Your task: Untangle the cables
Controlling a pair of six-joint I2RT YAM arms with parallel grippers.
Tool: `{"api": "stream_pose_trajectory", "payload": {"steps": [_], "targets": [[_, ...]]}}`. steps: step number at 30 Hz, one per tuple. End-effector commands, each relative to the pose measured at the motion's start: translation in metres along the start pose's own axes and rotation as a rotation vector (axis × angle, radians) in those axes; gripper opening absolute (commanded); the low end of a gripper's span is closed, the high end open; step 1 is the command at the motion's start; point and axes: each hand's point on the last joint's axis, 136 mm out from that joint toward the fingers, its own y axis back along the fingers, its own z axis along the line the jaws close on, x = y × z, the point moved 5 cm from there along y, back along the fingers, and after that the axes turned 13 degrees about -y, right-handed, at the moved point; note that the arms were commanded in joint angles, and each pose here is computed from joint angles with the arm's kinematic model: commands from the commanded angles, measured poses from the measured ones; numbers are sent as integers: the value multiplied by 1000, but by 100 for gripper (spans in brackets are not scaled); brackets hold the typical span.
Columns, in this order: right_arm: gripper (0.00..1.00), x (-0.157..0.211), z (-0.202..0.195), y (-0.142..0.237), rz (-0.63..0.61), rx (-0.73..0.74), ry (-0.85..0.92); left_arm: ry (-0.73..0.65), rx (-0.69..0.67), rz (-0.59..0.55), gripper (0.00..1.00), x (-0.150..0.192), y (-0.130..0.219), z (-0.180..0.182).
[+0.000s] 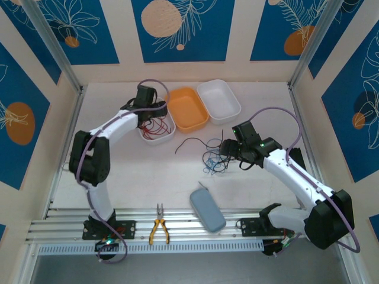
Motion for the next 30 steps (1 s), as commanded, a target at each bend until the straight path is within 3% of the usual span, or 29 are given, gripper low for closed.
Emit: {"api": "stream_pose_trajectory", "payload": {"steps": [1,9,16,23,30], "targets": [[83,-1,-6,3,-15,29,-10,-39,97,-102,100,-7,37,-16],[68,-19,-3,-9,42,27,83,-100,309,-162,100,38,84,-45],[55,-36,11,-34,142,-22,191,-43,474,-249,100,60,114,-54],[55,-38,30,-54,207,-93,311,-8,458,-242,100,86,120,-45],[54,-43,28,-73,235,-14,352,-5,464,-242,100,85,117,-46]]}}
